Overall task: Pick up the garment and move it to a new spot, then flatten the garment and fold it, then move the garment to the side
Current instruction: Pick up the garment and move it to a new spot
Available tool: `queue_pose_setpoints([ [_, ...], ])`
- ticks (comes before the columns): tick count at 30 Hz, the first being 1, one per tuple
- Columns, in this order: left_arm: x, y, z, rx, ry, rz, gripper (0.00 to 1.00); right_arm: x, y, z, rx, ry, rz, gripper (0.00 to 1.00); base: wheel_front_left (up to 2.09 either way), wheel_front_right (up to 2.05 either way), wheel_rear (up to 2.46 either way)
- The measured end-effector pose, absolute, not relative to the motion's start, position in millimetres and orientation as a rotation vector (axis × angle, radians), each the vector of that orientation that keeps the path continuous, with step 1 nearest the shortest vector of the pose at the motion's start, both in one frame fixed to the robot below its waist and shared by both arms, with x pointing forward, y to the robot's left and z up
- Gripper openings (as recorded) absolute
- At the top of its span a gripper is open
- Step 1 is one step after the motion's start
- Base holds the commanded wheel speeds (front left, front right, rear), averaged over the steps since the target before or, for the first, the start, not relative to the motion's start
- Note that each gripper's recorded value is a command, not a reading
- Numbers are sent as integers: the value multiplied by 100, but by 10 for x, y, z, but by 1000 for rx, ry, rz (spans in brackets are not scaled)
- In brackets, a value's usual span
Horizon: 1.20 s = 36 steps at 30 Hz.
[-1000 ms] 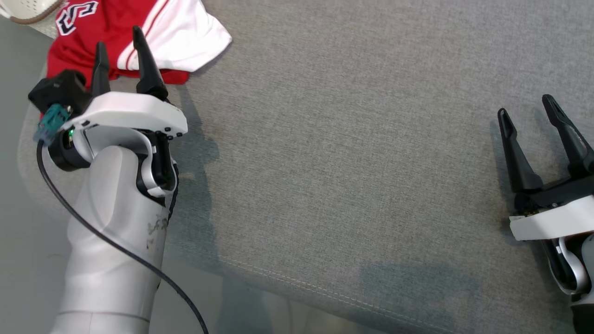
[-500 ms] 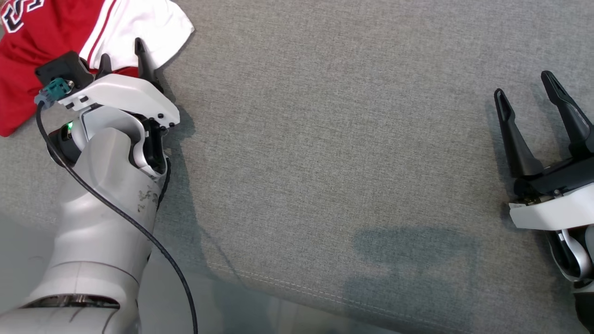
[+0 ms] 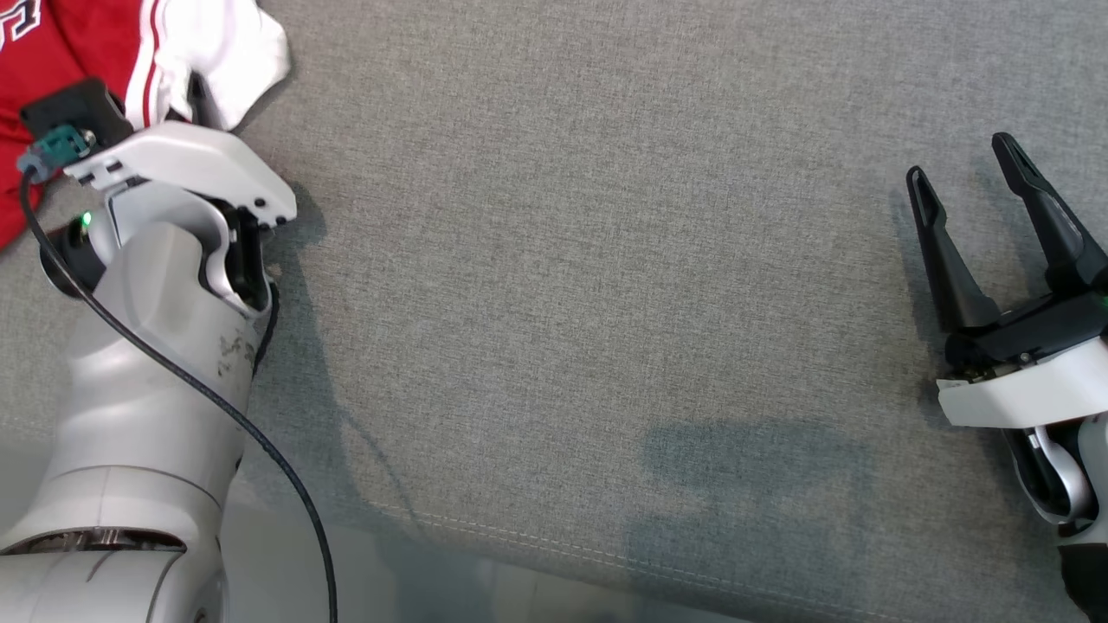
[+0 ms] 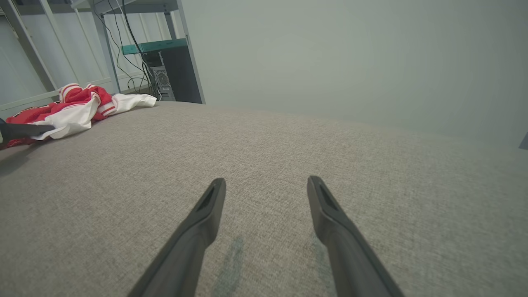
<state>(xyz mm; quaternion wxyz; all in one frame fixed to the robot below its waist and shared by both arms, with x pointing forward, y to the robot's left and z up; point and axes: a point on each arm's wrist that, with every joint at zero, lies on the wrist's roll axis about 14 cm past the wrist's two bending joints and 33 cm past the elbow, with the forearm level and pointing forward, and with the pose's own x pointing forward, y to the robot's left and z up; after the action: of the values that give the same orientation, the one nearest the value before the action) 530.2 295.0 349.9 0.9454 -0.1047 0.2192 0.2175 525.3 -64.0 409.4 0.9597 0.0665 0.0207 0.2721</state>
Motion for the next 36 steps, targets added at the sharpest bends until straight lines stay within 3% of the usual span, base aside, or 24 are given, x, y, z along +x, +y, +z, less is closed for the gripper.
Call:
queue_pose_setpoints([
  [6, 5678, 2903, 4216, -158, 205, 371, 0, 5212, -620, 4169, 152, 40, 539, 100, 0, 0, 0],
  [14, 5747, 2608, 4910, -132, -9, 251, 0, 5149, -609, 4551, 208, -25, 497, 100, 0, 0, 0],
  [21, 5834, 1984, 5549, -163, -162, 51, 0, 4983, -820, 4919, 239, -88, 408, 100, 0, 0, 0],
  [36, 5573, 213, 6137, -192, -273, -435, 0, 4373, -1647, 5355, 241, -168, 154, 100, 0, 0, 0],
])
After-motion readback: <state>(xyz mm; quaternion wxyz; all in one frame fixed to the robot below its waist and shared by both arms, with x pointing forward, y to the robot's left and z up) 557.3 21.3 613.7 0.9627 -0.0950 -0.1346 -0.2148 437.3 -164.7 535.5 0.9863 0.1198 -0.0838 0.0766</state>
